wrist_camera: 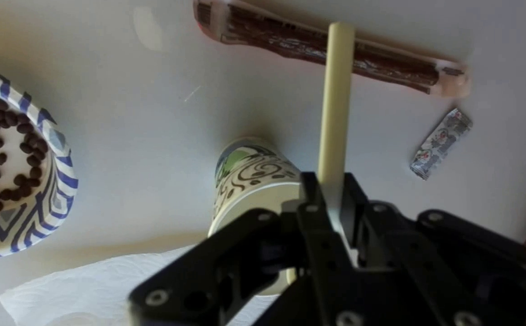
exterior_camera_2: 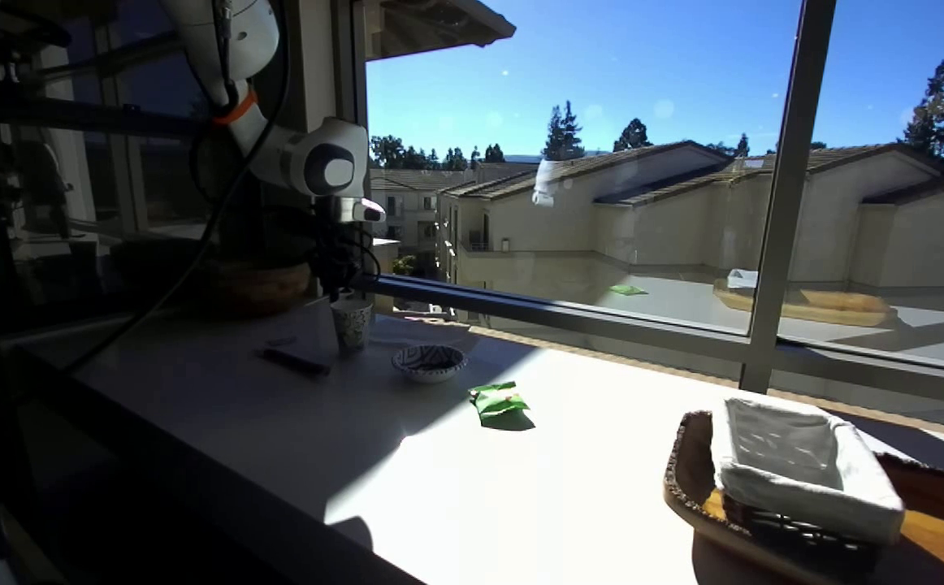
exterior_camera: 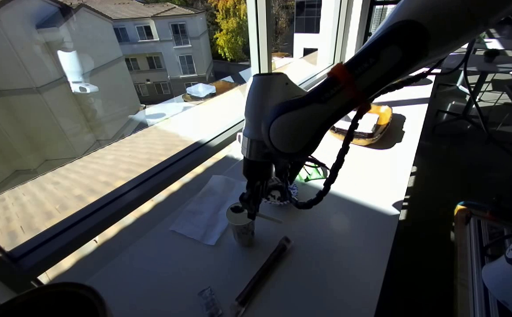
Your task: Use the white spoon to place some coffee beans into the coffee cup.
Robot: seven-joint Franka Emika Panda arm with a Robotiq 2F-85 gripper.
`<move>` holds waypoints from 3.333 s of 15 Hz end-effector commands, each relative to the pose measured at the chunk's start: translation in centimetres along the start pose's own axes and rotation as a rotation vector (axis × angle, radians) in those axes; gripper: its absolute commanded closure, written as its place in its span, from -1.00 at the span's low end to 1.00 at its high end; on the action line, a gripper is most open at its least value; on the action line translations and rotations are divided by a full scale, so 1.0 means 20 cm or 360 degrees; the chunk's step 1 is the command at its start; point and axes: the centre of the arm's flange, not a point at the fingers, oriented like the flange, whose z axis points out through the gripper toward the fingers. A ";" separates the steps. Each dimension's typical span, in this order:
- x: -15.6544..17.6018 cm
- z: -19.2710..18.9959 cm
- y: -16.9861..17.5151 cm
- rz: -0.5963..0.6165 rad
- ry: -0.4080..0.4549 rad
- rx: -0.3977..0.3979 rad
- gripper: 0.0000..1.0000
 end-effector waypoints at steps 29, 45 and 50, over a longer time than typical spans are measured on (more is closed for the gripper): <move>0.04 -0.02 0.39 -0.0057 -0.0280 0.0876 0.93; 0.11 0.04 0.54 -0.0081 -0.0364 0.1171 0.93; 0.13 0.06 0.58 -0.0056 -0.0399 0.1259 0.93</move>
